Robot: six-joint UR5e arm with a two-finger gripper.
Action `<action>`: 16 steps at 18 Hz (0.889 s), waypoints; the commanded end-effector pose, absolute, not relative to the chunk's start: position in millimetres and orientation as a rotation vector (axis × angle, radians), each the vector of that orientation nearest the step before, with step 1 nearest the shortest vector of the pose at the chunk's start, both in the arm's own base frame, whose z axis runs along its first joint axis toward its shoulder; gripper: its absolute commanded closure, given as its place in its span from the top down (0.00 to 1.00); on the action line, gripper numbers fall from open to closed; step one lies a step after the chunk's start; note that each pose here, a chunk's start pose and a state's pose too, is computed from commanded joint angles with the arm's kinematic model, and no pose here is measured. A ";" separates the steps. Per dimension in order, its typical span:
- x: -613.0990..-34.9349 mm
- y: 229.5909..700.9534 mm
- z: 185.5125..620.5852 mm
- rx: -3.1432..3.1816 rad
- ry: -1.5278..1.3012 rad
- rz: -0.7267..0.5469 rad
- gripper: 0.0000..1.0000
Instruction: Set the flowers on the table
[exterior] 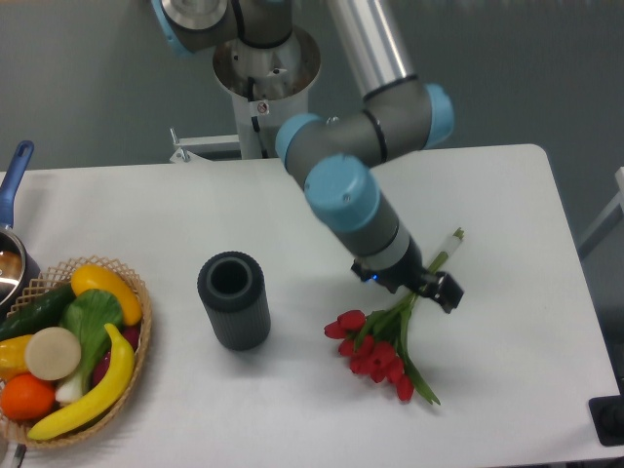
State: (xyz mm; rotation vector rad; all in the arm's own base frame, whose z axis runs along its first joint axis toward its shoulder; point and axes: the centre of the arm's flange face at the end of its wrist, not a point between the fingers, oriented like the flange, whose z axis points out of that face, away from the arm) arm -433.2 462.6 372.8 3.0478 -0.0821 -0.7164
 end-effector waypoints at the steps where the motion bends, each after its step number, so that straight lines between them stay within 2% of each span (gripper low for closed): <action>1: -437.6 451.9 383.7 3.083 -0.073 -0.695 1.00; 8: -450.7 380.8 444.5 3.207 -0.272 -0.534 1.00; 11: -454.4 352.8 450.9 3.220 -0.412 -0.474 1.00; 16: -454.7 312.4 452.0 3.180 -0.615 -0.453 1.00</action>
